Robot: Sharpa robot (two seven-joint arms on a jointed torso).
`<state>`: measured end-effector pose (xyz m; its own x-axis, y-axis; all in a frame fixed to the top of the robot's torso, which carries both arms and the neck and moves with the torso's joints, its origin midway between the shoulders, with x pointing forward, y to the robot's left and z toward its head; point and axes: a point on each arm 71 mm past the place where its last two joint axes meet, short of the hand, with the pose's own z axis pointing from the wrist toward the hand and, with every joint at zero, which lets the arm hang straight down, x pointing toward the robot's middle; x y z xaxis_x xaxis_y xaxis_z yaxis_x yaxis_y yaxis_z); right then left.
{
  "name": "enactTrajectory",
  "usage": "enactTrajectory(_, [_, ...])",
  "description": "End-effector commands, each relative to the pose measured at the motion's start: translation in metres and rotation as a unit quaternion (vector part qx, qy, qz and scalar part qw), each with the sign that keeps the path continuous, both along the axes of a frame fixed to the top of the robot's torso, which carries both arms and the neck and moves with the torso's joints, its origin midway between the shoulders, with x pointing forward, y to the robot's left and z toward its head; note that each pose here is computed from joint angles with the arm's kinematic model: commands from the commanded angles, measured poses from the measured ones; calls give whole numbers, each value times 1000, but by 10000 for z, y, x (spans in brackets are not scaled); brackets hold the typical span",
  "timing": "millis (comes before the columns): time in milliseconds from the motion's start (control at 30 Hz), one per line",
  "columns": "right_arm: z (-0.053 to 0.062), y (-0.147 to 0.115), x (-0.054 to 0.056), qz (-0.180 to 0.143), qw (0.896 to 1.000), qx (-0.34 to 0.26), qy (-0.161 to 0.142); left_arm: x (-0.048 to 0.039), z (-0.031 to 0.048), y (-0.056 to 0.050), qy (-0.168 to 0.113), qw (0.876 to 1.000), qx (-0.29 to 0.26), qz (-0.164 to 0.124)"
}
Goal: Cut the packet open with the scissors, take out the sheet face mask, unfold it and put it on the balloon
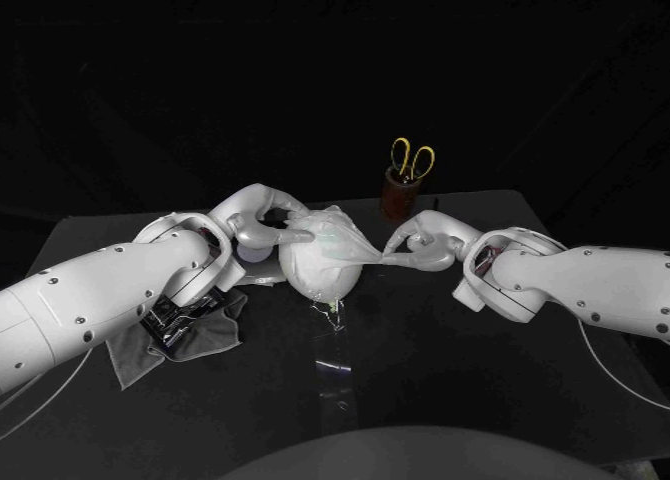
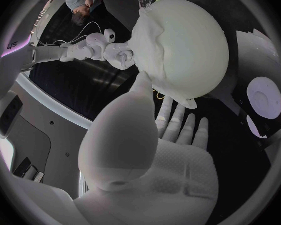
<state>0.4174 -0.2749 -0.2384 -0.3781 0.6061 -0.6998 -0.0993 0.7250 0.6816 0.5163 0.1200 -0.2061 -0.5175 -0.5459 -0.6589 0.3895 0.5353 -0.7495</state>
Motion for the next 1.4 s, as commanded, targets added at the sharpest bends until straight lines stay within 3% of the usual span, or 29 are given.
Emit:
enactTrajectory(33, [-5,9,8,6,1000,-8,-6,-7,-12,-15,7,1000,2,-4])
enactTrajectory(433, [-45,-67,34,-18,1000,-19,4,-1,-4,16,4,1000,-6,1])
enactTrajectory(867, [-104,-166,-11,-37,999,-23,15,-12,19,65,-3,1000,-29,7])
enactTrajectory(1067, [-94,-172,-53,-70,997,27,8,-58,86,117,-7,996,-88,11])
enactTrajectory(1400, [-69,-90,-153,-89,992,85,6,-195,186,341,27,984,-176,26])
